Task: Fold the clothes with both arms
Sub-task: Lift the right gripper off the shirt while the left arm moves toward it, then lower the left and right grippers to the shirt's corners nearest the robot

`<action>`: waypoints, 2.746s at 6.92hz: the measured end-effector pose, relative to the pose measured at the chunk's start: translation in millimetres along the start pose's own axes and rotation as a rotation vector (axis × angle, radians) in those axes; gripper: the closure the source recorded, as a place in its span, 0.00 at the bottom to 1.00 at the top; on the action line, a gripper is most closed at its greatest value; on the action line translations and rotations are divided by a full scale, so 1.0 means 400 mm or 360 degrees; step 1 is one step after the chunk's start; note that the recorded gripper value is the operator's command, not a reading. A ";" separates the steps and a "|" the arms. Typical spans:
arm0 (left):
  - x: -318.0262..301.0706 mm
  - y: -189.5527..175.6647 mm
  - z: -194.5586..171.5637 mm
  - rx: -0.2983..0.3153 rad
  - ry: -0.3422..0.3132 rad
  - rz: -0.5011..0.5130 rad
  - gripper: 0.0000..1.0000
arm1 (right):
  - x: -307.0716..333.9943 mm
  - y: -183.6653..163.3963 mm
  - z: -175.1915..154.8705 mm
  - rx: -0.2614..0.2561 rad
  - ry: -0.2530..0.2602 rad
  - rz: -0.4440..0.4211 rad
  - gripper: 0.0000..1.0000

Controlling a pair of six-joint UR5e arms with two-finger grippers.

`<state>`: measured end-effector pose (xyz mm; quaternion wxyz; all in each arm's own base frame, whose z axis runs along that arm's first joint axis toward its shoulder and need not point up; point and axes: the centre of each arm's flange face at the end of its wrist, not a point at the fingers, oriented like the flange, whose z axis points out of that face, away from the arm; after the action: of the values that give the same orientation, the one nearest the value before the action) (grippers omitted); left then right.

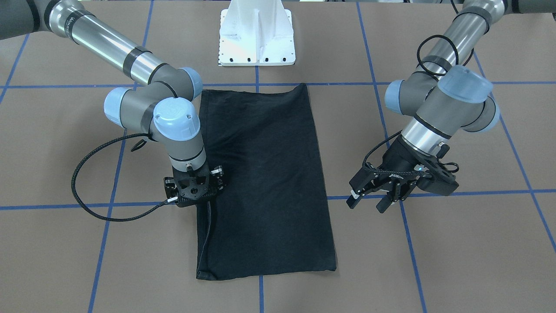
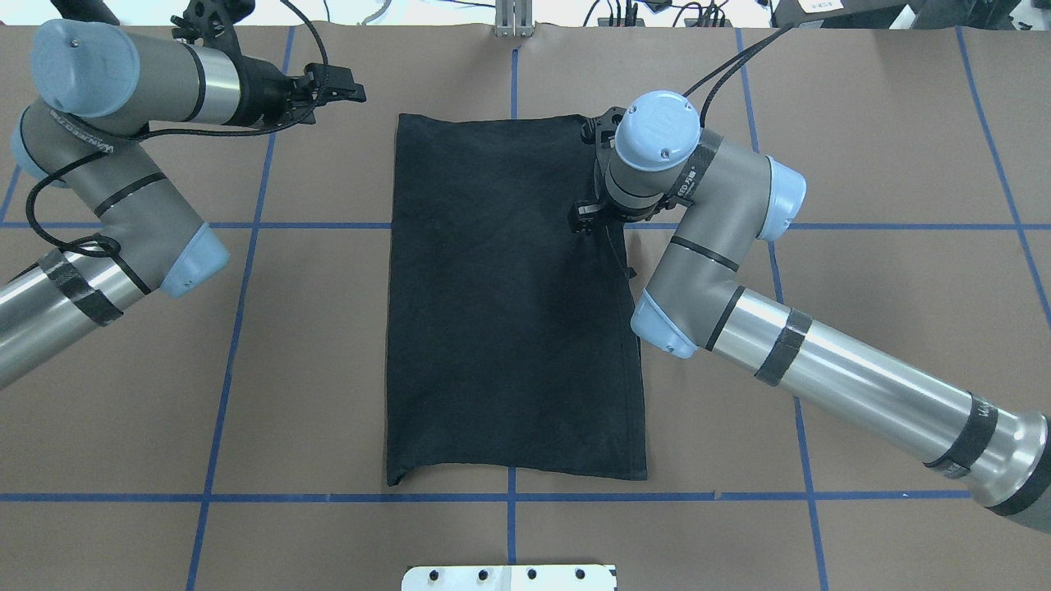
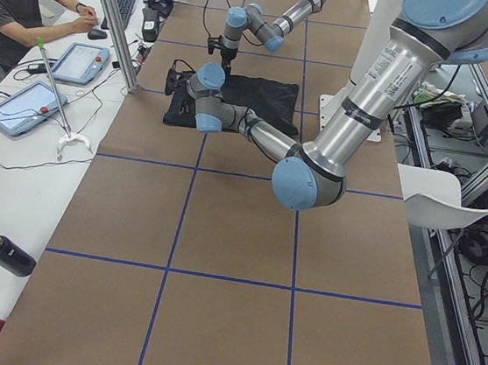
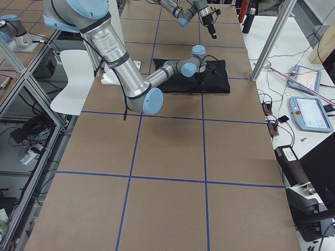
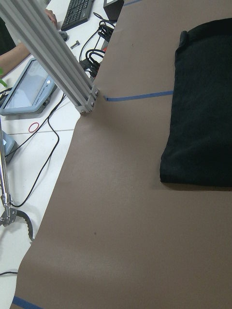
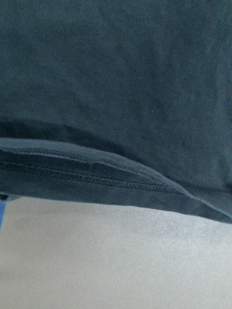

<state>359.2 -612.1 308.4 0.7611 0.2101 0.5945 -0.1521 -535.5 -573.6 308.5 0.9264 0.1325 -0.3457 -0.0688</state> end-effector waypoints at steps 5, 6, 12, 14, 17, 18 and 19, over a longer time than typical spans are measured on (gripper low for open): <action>0.004 0.001 -0.001 -0.0001 -0.0006 -0.0002 0.00 | 0.112 -0.050 0.028 -0.0041 0.0051 -0.0003 0.01; 0.007 0.001 -0.003 -0.0001 -0.0006 -0.0002 0.00 | 0.142 -0.060 0.025 -0.0056 0.0045 0.0000 0.01; 0.061 0.210 -0.160 -0.0170 0.0075 -0.0247 0.00 | 0.225 0.024 -0.232 -0.0094 -0.0340 0.0152 0.00; 0.097 0.419 -0.200 -0.0353 0.0108 -0.0491 0.00 | 0.240 0.166 -0.329 -0.0138 -0.0466 0.0307 0.00; 0.101 0.748 -0.195 -0.0477 0.0034 -0.0756 0.00 | 0.152 0.351 -0.392 -0.0235 -0.0565 0.0499 0.00; 0.090 0.845 -0.191 -0.0496 -0.0006 -0.0805 0.00 | 0.121 0.406 -0.400 -0.0255 -0.0576 0.0513 0.00; 0.077 0.916 -0.191 -0.0507 -0.0041 -0.0829 0.00 | 0.104 0.449 -0.409 -0.0271 -0.0586 0.0520 0.00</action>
<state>478.9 -256.2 313.8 0.7274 -0.0734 0.6350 -0.2495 -390.1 -378.6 268.2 0.8546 -0.0183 -0.5182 0.0300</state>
